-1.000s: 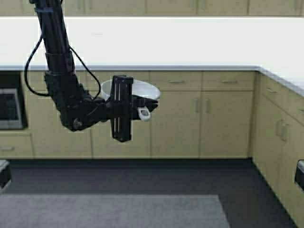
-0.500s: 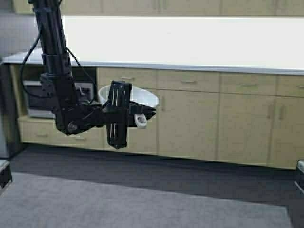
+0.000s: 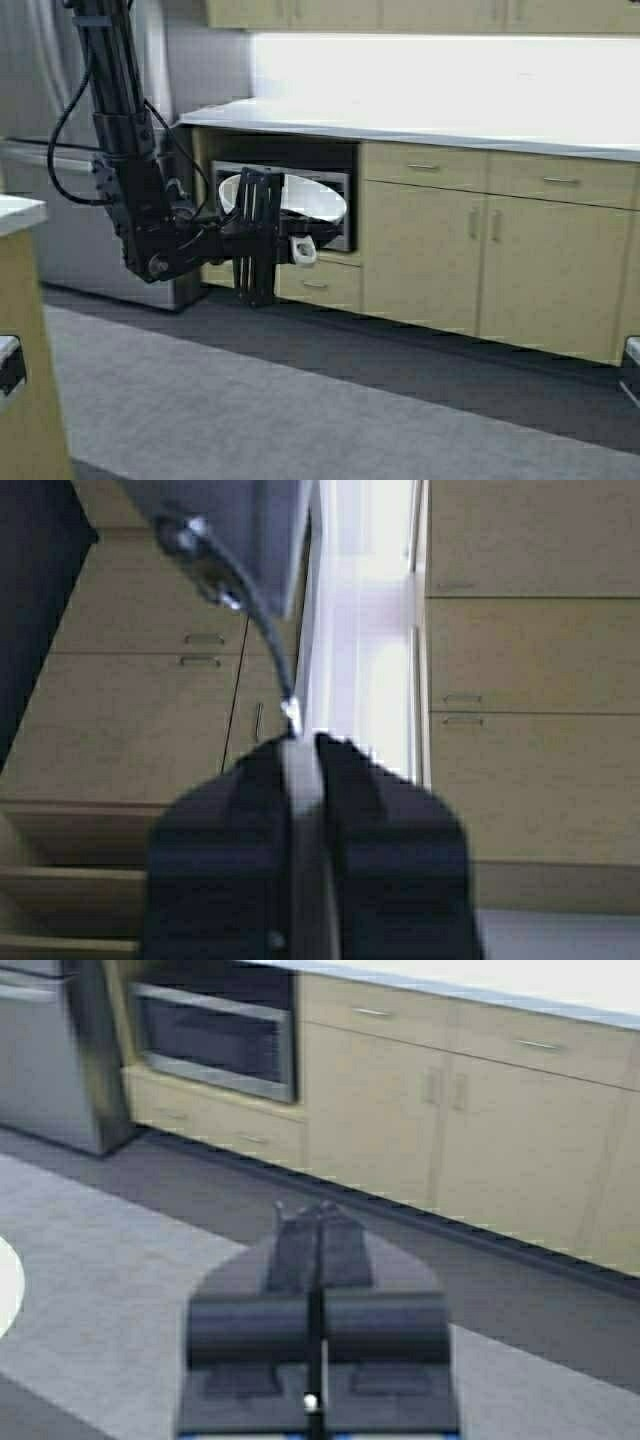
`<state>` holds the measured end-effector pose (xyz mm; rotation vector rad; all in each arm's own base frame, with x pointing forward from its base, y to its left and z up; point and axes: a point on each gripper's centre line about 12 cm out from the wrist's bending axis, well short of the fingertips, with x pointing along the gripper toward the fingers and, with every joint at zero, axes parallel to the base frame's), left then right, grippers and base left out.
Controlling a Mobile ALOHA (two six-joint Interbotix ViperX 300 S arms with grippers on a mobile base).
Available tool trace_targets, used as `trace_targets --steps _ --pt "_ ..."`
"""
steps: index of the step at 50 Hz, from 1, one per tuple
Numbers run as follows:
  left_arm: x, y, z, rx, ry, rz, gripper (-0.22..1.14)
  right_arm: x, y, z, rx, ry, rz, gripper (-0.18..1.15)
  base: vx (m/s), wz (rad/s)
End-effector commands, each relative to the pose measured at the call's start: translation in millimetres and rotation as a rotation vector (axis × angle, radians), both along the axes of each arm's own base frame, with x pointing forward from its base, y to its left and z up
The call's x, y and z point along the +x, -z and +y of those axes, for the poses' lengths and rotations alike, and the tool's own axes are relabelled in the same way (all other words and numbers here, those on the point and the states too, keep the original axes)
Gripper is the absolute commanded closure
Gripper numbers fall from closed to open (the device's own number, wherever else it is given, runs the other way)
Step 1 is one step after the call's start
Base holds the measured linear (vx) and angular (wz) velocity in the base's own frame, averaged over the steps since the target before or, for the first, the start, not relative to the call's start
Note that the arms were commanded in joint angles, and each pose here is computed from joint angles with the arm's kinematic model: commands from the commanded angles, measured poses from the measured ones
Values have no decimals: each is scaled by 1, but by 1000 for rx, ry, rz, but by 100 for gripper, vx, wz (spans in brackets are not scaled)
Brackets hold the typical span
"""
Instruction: Wash the pan
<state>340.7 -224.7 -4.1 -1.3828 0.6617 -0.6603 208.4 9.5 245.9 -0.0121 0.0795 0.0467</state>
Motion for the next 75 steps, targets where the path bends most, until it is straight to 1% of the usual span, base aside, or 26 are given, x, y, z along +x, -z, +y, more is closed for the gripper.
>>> trace_targets --steps 1,29,38,46,54,66,71,75 --pt "9 -17 -3 -29 -3 -64 89 3 -6 1 1 -2 -15 91 5 48" --pt "6 -11 -5 -31 33 -44 89 3 -8 1 4 -2 -21 91 7 44" --pt "8 -9 -7 -30 41 -50 89 3 -9 1 6 -2 -27 91 11 36" --pt "7 -7 -14 -39 97 -50 89 -3 -3 0 7 -2 -24 91 14 37" --pt "9 -7 -15 -53 97 -39 89 -3 -7 0 7 -2 -41 92 15 35" --pt "12 -15 -15 -95 87 -16 89 -3 -4 0 6 -2 -37 91 16 31" --pt "15 -24 -17 -117 87 -24 89 -2 -6 0 9 -2 -50 91 17 36" --pt "20 -26 -12 -123 64 -29 89 -3 -6 0 13 -1 -53 91 16 42"
